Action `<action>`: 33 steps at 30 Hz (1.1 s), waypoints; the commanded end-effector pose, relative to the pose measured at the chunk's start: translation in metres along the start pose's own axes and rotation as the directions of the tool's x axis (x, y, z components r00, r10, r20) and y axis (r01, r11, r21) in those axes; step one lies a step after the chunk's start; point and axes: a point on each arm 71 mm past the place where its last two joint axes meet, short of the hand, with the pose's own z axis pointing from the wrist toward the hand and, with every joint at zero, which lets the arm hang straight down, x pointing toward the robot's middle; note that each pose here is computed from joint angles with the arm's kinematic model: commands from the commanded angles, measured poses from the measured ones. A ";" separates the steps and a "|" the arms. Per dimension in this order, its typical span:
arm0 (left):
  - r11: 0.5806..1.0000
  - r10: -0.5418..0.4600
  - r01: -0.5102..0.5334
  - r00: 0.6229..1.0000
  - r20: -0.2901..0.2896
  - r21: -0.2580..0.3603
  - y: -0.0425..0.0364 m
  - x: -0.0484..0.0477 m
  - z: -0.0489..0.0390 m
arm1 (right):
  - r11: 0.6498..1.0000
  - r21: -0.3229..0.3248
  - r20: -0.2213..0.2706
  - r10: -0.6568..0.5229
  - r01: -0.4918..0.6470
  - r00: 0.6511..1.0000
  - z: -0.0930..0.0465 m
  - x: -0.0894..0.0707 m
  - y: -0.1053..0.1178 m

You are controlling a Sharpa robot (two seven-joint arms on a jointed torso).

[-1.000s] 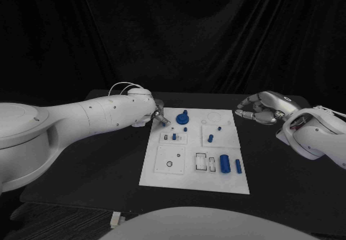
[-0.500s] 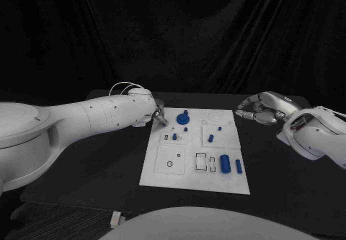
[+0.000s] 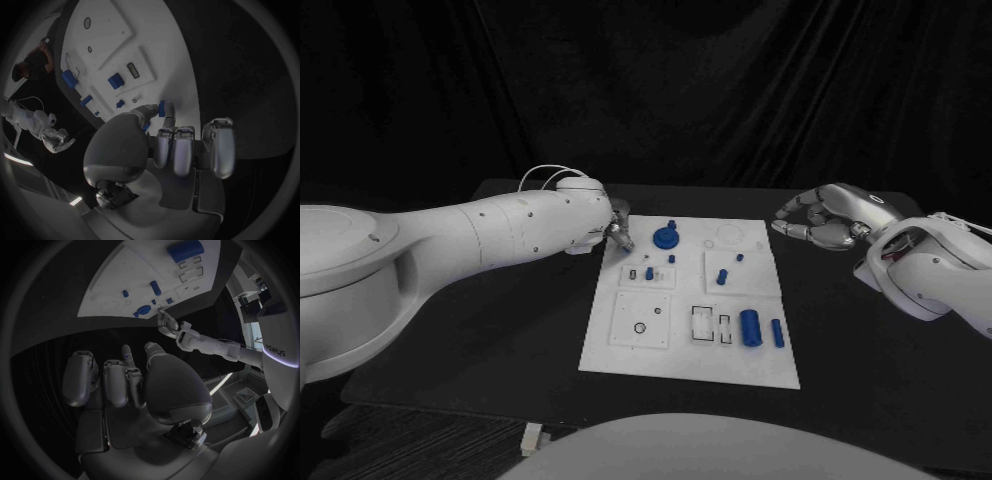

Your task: Assemble the parts on the task board

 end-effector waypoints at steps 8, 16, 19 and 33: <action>0.982 -0.188 0.187 0.982 0.014 0.042 0.0041 0.0020 -0.0116 | 1.000 0.026 -0.004 -0.001 0.001 1.000 -0.002 0.001 -0.003; 0.963 -0.266 0.265 0.964 0.010 0.042 0.0063 0.0011 -0.0353 | 0.999 0.033 -0.009 -0.001 0.001 1.000 -0.003 0.001 -0.005; 0.963 -0.269 0.268 0.963 -0.003 0.038 0.0056 0.0037 -0.0427 | 0.999 0.034 -0.012 0.000 0.001 1.000 -0.003 0.002 -0.005; 0.969 -0.240 0.243 0.968 -0.077 0.038 -0.0057 0.0178 -0.0592 | 0.999 0.037 -0.029 0.005 -0.003 1.000 -0.003 0.007 -0.004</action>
